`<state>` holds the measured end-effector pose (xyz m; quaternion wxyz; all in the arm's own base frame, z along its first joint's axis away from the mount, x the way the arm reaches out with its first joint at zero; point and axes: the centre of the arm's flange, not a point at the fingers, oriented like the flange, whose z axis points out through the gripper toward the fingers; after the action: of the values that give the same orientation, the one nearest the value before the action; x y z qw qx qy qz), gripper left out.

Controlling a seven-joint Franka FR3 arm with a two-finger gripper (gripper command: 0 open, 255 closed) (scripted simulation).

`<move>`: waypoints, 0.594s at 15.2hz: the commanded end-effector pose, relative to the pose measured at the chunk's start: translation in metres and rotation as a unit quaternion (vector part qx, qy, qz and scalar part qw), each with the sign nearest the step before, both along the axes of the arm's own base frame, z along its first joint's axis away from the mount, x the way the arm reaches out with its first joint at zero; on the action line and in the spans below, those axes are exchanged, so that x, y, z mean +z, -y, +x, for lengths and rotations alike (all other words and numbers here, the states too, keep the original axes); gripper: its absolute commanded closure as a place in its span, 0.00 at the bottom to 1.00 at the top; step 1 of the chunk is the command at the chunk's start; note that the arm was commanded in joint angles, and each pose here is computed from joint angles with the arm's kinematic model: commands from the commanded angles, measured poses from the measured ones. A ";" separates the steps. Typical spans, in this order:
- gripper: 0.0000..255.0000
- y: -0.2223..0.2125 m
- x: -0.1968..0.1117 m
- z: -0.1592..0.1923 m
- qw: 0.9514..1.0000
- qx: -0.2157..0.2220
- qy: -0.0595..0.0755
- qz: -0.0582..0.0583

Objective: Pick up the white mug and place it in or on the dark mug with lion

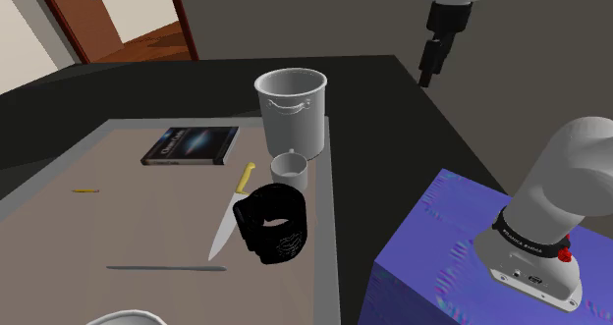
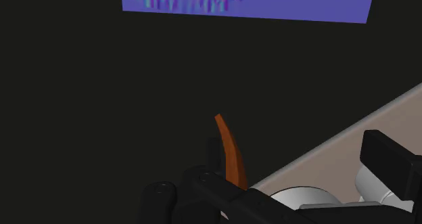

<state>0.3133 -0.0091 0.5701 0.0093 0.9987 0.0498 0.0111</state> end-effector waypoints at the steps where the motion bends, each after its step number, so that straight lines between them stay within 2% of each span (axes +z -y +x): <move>1: 0.00 0.000 0.000 0.000 1.000 0.000 0.000 0.000; 9: 0.00 -0.079 -0.047 0.052 1.000 0.018 0.003 -0.003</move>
<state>0.3569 0.0587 0.5317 0.0121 0.9977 0.0656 0.0139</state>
